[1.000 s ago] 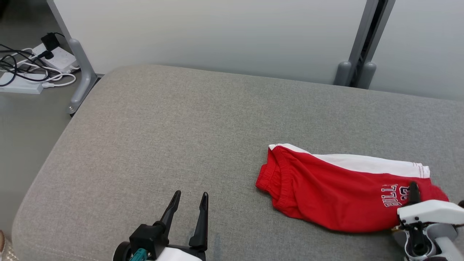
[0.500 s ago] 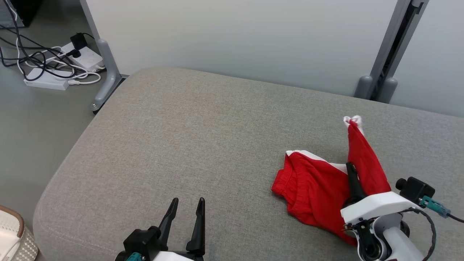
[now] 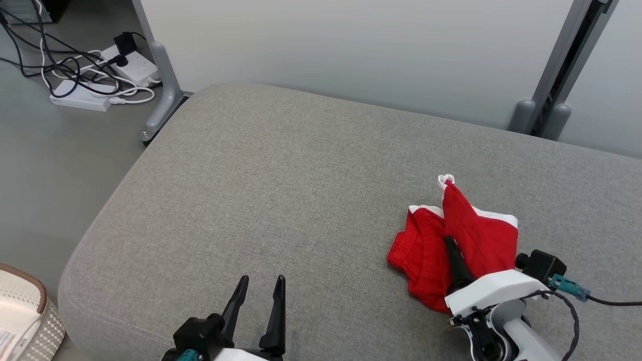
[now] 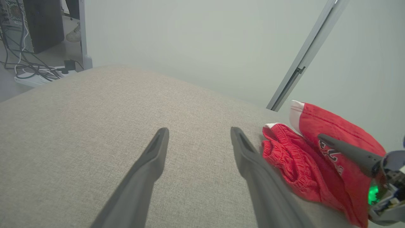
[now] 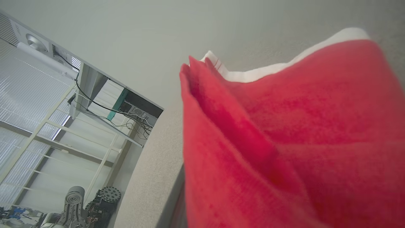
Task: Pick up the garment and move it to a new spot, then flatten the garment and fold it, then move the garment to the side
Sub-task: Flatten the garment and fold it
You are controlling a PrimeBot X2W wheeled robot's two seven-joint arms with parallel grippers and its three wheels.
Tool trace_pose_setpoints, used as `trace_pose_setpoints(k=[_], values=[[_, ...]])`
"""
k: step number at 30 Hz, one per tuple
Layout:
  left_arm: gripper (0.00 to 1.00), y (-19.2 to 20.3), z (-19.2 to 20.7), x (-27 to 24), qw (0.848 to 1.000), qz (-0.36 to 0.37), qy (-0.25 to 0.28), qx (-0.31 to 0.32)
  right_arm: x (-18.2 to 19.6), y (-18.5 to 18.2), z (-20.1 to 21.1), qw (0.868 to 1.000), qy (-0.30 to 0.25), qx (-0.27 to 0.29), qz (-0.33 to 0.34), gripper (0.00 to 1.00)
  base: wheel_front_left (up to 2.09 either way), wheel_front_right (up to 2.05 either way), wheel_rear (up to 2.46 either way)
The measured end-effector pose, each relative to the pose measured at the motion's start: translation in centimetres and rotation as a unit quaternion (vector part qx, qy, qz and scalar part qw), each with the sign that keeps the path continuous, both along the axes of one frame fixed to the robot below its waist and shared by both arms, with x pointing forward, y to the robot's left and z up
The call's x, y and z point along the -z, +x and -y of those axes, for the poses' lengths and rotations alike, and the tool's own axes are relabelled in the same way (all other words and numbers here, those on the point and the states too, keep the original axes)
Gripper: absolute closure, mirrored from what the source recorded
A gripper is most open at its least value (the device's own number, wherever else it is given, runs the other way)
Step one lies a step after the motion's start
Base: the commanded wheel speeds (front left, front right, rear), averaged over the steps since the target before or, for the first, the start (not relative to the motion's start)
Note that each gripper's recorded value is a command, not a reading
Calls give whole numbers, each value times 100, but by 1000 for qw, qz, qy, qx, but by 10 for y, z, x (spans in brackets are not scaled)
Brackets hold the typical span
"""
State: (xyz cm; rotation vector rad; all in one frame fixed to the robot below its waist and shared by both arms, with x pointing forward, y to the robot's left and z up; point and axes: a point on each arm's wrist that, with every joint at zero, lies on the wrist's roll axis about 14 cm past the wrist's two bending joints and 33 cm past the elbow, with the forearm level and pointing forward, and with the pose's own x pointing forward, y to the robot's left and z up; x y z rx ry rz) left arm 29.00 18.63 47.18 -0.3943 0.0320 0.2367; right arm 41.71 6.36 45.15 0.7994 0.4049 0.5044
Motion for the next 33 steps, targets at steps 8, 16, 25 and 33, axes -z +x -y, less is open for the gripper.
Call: trace_pose_setpoints(k=[8, 16, 25, 33], values=[[0, -1, 0, 2, 1000, -4, 0, -1, -6, -14, -21, 999, 30, -31, -11, 0, 0, 0, 0], [0, 0, 0, 3, 1000, -5, -2, 1, -10, -46, -49, 995, 29, -99, -3, 0, 0, 0, 0], [0, 9, 10, -2, 1000, 5, 1, 22, -20, -84, -68, 985, 18, -167, 26, 0, 0, 0, 0], [0, 28, 23, -19, 998, 32, 5, 51, -39, -38, 2, 977, -98, -111, 156, 0, 0, 0, 0]])
